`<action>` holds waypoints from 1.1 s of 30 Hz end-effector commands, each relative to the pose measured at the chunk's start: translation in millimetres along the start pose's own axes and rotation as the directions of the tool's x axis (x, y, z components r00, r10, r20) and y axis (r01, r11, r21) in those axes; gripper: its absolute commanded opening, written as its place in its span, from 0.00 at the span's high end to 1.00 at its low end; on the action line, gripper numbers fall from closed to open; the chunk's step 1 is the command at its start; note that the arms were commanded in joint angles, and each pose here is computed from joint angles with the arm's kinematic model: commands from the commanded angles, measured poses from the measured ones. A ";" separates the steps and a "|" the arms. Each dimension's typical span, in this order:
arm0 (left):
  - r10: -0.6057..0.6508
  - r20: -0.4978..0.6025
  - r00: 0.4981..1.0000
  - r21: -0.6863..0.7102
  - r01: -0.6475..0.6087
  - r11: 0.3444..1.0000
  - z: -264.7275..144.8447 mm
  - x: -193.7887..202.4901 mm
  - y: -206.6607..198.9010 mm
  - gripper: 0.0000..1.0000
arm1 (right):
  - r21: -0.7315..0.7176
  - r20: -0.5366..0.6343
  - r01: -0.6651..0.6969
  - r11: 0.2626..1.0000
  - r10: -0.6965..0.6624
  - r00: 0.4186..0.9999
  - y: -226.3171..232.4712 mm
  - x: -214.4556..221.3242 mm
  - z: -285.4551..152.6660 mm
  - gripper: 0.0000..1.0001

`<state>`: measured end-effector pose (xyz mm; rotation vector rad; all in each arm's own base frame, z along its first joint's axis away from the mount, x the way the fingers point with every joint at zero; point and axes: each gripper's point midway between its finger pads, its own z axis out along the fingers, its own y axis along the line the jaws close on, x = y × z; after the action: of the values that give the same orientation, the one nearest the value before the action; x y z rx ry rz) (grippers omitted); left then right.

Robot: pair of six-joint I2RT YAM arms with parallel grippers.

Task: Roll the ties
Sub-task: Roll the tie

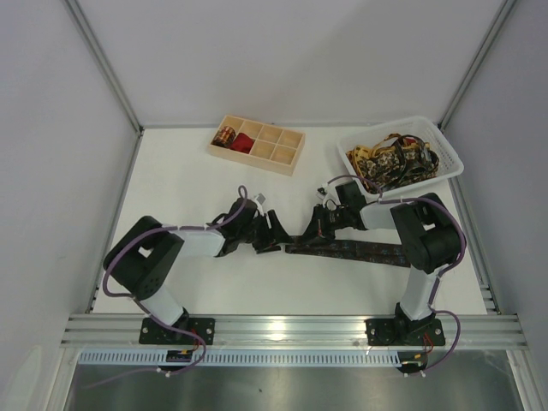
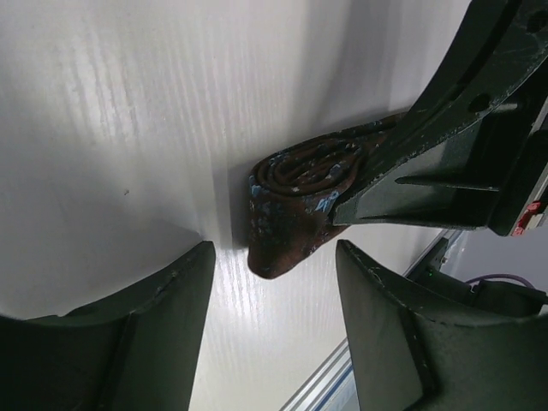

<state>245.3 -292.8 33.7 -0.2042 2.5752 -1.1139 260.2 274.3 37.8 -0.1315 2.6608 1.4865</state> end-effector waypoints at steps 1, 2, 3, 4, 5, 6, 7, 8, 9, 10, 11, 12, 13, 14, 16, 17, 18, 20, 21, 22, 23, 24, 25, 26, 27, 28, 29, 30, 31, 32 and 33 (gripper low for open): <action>0.040 0.017 0.999 0.066 -0.041 0.997 7.1 -6.9 -12.9 0.35 | 0.085 0.024 0.011 0.996 -0.013 1.000 -22.0 -4.0 4.6 1.00; 0.043 0.014 0.999 0.076 -0.044 0.996 9.8 -6.0 -12.1 0.36 | 0.083 0.024 0.013 0.996 -0.015 1.000 -21.7 -4.1 4.6 1.00; 0.046 0.010 0.999 0.084 -0.047 0.995 10.6 -5.1 -12.7 0.35 | 0.082 0.023 0.013 0.997 -0.015 1.000 -21.0 -4.5 4.5 1.00; 0.046 -0.001 0.999 0.098 -0.046 0.994 11.1 -2.8 -13.9 0.36 | 0.083 0.023 0.015 0.996 -0.017 1.000 -21.2 -4.7 4.4 1.00; 0.048 -0.002 0.999 0.114 -0.048 0.992 12.1 -1.3 -14.9 0.36 | 0.085 0.024 0.017 0.996 -0.019 1.000 -21.2 -5.2 4.3 1.00; 0.039 -0.012 0.999 0.114 -0.038 0.993 13.8 1.3 -13.5 0.36 | 0.088 0.022 0.015 0.996 -0.017 1.000 -21.9 -4.9 4.4 1.00; 0.034 -0.019 0.999 0.116 -0.032 0.993 15.1 2.8 -12.3 0.37 | 0.088 0.021 0.015 0.996 -0.017 1.000 -22.2 -5.3 4.8 1.00; 0.037 -0.027 0.999 0.132 -0.033 0.991 15.7 3.9 -14.8 0.38 | 0.087 0.019 0.015 0.996 -0.017 1.000 -21.7 -5.1 5.3 1.00; 0.034 -0.039 0.999 0.134 -0.028 0.991 16.7 6.3 -15.3 0.38 | 0.087 0.020 0.014 0.996 -0.016 1.000 -22.3 -5.6 5.3 1.00; 0.030 -0.048 0.998 0.129 -0.023 0.991 18.7 8.4 -13.8 0.38 | 0.086 0.019 0.013 0.996 -0.015 1.000 -22.5 -4.9 5.2 1.00; 0.032 -0.044 0.999 0.132 -0.026 0.991 19.4 7.2 -14.6 0.38 | 0.086 0.022 0.010 0.996 -0.012 1.000 -22.3 -5.5 5.4 1.00; 0.032 -0.045 0.998 0.128 -0.026 0.991 20.5 8.0 -13.2 0.38 | 0.085 0.021 0.009 0.996 -0.011 1.000 -22.0 -5.4 5.4 1.00; 0.033 -0.042 0.999 0.126 -0.028 0.992 22.1 6.2 -13.8 0.38 | 0.086 0.020 0.008 0.996 -0.010 1.000 -22.4 -4.8 5.4 1.00; 0.038 -0.044 0.998 0.127 -0.032 0.991 22.8 6.3 -14.6 0.38 | 0.087 0.019 0.013 0.996 -0.015 1.000 -21.9 -4.8 5.4 1.00; 0.041 -0.047 0.998 0.129 -0.035 0.991 25.1 6.1 -16.0 0.39 | 0.088 0.020 0.012 0.996 -0.014 1.000 -21.4 -4.5 4.7 1.00; 0.046 -0.046 0.998 0.131 -0.039 0.991 25.5 6.1 -17.4 0.40 | 0.089 0.021 0.010 0.996 -0.012 1.000 -22.1 -4.7 4.6 1.00; 0.049 -0.050 0.998 0.128 -0.043 0.991 27.0 7.9 -17.7 0.43 | 0.088 0.021 0.011 0.996 -0.013 1.000 -21.7 -5.2 4.6 1.00; 0.054 -0.065 0.996 0.122 -0.046 0.992 31.9 10.2 -15.6 0.54 | 0.084 0.023 0.010 0.996 -0.012 1.000 -20.6 -6.1 5.3 1.00; 0.054 -0.075 0.996 0.123 -0.044 0.991 33.0 12.4 -15.0 0.58 | 0.083 0.022 0.010 0.996 -0.012 1.000 -20.6 -5.6 5.3 1.00; 0.048 -0.080 0.996 0.119 -0.038 0.992 33.8 14.1 -13.5 0.64 | 0.083 0.020 0.010 0.996 -0.012 1.000 -20.8 -5.0 5.9 1.00; 0.038 -0.079 0.996 0.123 -0.028 0.992 34.3 15.7 -11.6 0.71 | 0.084 0.018 0.010 0.996 -0.011 1.000 -20.7 -4.7 6.4 1.00; 0.034 -0.080 0.996 0.123 -0.024 0.992 34.6 16.7 -10.2 0.74 | 0.084 0.017 0.012 0.996 -0.014 1.000 -20.2 -4.6 6.6 1.00; 0.035 -0.082 0.996 0.124 -0.025 0.992 35.0 18.0 -9.5 0.77 | 0.083 0.019 0.012 0.996 -0.014 1.000 -20.1 -5.2 6.1 1.00; 0.037 -0.081 0.996 0.115 -0.028 0.993 35.8 17.8 -6.8 0.81 | 0.085 0.015 0.011 0.996 -0.013 1.000 -20.5 -4.1 6.6 1.00; 0.042 -0.081 0.996 0.112 -0.033 0.993 35.6 17.7 -6.4 0.82 | 0.084 0.018 0.015 0.996 -0.016 1.000 -19.0 -5.7 6.1 1.00; 0.045 -0.083 0.996 0.104 -0.036 0.994 35.7 17.5 -5.7 0.83 | 0.085 0.018 0.023 0.996 -0.024 1.000 -18.8 -6.0 6.4 1.00; 0.058 -0.083 0.995 0.094 -0.050 0.994 35.5 17.4 -3.5 0.86 | 0.086 0.020 0.030 0.996 -0.032 0.999 -17.6 -7.1 6.2 1.00; 0.067 -0.079 0.995 0.083 -0.060 0.995 34.1 16.0 -3.4 0.87 | 0.096 0.009 0.017 0.995 -0.018 1.000 -17.6 -3.8 4.8 1.00; 0.072 -0.084 0.994 0.052 -0.068 0.996 33.7 15.7 0.1 0.88 | 0.097 0.013 0.026 0.995 -0.028 1.000 -15.9 -5.7 4.0 1.00; 0.089 -0.084 0.992 0.041 -0.086 0.995 32.5 15.1 2.4 0.90 | 0.106 0.013 0.030 0.994 -0.032 0.999 -15.2 -5.9 2.7 1.00; 0.095 -0.080 0.992 0.037 -0.092 0.995 30.0 13.6 1.5 0.91 | 0.108 0.017 0.038 0.993 -0.040 0.999 -11.9 -7.5 1.2 1.00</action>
<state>251.4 -324.1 22.5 -0.0950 2.5398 -1.2710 260.4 274.3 36.4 -0.1376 2.6807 1.4625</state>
